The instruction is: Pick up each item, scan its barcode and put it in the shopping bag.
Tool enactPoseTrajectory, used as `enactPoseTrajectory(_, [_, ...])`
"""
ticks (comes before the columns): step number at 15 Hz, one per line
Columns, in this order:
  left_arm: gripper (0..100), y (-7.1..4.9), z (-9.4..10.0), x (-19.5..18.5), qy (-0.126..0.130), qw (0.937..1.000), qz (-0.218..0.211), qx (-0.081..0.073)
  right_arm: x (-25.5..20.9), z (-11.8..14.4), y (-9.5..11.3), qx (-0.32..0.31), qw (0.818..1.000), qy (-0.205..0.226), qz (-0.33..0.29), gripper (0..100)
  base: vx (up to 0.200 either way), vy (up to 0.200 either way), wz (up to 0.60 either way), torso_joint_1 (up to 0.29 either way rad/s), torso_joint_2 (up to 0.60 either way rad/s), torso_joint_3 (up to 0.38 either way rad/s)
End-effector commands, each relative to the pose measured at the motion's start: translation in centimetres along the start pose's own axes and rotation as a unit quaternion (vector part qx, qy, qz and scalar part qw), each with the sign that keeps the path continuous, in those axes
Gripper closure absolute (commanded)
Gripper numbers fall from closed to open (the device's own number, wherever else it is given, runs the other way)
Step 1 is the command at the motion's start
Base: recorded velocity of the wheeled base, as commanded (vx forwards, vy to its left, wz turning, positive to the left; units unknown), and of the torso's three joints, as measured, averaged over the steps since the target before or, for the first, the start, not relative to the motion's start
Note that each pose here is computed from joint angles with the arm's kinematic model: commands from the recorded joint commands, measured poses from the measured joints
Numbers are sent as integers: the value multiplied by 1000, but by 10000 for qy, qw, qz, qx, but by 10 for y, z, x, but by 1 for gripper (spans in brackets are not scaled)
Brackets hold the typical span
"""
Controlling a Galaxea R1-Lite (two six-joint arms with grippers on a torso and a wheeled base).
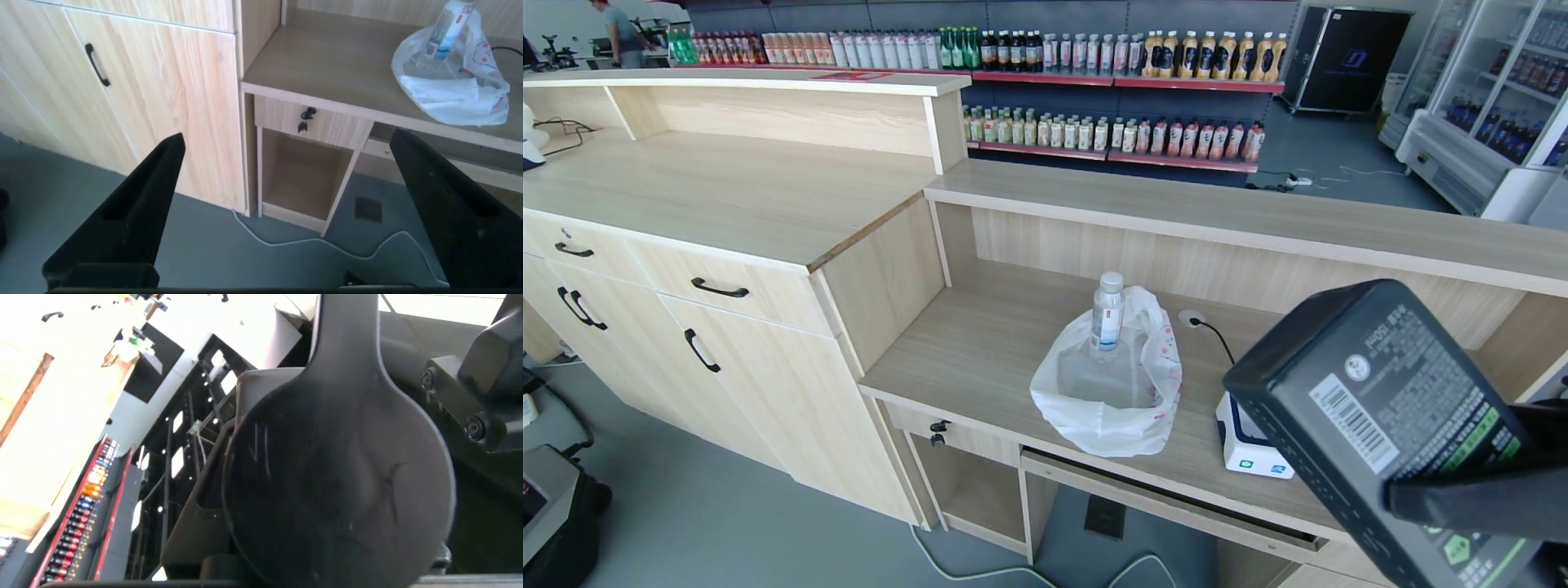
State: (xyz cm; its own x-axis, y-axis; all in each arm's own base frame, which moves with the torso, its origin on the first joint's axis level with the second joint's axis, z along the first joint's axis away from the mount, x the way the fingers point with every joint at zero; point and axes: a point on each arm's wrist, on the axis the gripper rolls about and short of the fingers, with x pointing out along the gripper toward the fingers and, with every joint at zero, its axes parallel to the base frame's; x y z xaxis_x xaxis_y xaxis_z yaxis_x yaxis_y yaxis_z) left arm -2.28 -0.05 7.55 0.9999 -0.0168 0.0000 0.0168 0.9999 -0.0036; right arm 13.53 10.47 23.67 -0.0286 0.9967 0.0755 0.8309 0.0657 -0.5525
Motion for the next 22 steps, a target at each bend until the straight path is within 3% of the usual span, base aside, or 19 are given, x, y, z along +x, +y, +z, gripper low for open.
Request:
enactPoseTrajectory(1, [0,0,0,0,8,10000,0,3,1,1,2,28,10000,-20,2,100,0,0,0,0,0,0])
enactPoseTrajectory(11, [0,0,0,0,8,10000,0,-5,0,-2,2,144,9999,13,23,100,0,0,0,0,0,0])
enactPoseTrajectory(15, [0,0,0,0,8,10000,0,3,-23,-12,-11,366,9970,540,412,100,0,0,0,0,0,0])
enactPoseTrajectory(16, [0,0,0,0,8,10000,0,3,-33,-16,-6,808,9897,898,764,100,0,0,0,0,0,0])
enactPoseTrajectory(17, [0,0,0,0,8,10000,0,-5,-54,-20,-1,1335,9642,1768,1458,100,0,0,0,0,0,0])
enactPoseTrajectory(18, [0,0,0,0,8,10000,0,-5,-80,-20,-1,1990,9174,2804,2003,100,0,0,0,0,0,0])
enactPoseTrajectory(19, [0,0,0,0,8,10000,0,3,-100,-17,-11,2554,8573,3863,2249,100,0,0,0,0,0,0])
enactPoseTrajectory(20, [0,0,0,0,8,10000,0,-5,-111,-13,-17,2806,8156,4465,2381,100,0,0,0,0,0,0])
enactPoseTrajectory(21, [0,0,0,0,8,10000,0,3,-131,0,-23,3522,6948,5705,2604,100,0,0,0,0,0,0])
enactPoseTrajectory(22, [0,0,0,0,8,10000,0,-5,-139,2,-25,3737,6255,6397,2447,100,0,0,0,0,0,0])
